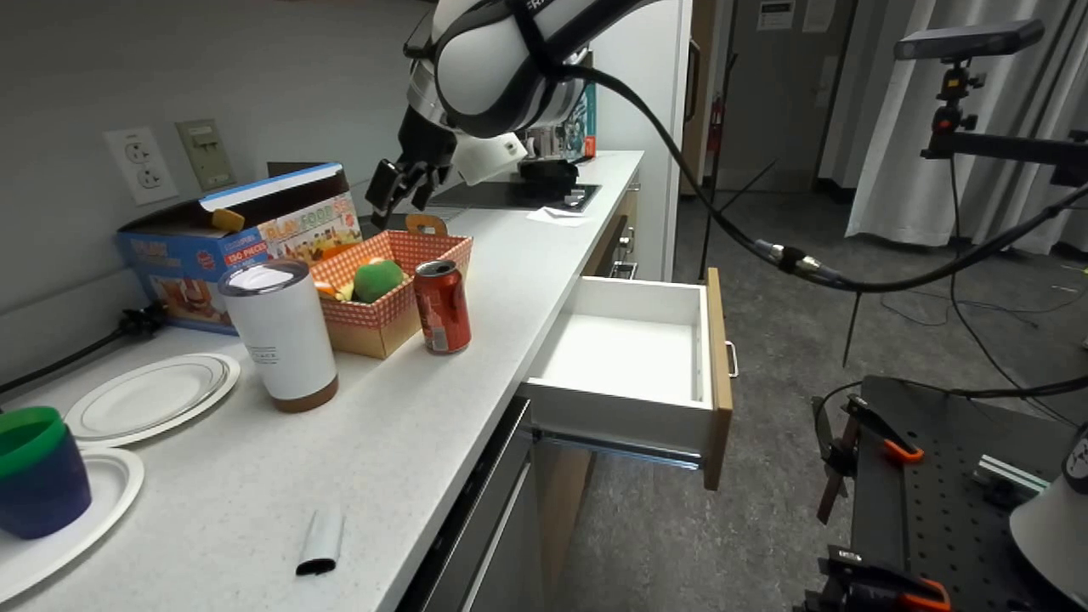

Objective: Open the top drawer and remove the green object

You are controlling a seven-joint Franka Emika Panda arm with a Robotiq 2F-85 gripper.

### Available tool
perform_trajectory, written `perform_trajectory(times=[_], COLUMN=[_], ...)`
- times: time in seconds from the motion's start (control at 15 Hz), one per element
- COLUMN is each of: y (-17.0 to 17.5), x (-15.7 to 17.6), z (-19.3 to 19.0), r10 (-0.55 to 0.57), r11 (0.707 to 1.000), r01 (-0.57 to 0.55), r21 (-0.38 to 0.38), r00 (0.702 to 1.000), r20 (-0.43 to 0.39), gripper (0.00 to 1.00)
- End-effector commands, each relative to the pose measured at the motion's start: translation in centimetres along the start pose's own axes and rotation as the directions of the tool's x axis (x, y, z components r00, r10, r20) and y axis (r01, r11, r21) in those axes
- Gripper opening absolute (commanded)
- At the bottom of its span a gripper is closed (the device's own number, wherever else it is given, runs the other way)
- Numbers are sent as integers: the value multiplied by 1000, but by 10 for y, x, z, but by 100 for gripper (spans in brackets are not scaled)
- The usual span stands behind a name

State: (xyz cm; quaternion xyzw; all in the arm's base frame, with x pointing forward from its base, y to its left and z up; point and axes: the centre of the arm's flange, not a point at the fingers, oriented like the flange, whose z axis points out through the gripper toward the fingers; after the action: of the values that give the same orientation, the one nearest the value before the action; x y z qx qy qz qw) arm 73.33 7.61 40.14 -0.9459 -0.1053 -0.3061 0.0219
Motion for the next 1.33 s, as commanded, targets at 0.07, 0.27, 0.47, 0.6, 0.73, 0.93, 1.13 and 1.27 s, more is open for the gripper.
perform_trajectory(times=[0.07, 0.27, 0.47, 0.6, 0.73, 0.93, 1.13, 1.27], y=[-7, -20, -33, -41, -45, -52, -50, -48], x=[-1, -5, -13, -20, -29, -43, -59, -70], z=[-36, -61, -86, -102, -116, -140, -163, -178], r10=[67, 88, 98, 102, 105, 109, 131, 153], r11=[998, 996, 995, 995, 994, 994, 991, 987], r01=[-68, -89, -99, -103, -106, -110, -133, -157], r21=[12, 14, 15, 15, 12, 13, 28, 45], r00=[996, 994, 993, 993, 992, 992, 989, 985], r20=[55, 67, 66, 64, 65, 64, 70, 77], gripper=[100, 100, 100, 100, 100, 100, 100, 100])
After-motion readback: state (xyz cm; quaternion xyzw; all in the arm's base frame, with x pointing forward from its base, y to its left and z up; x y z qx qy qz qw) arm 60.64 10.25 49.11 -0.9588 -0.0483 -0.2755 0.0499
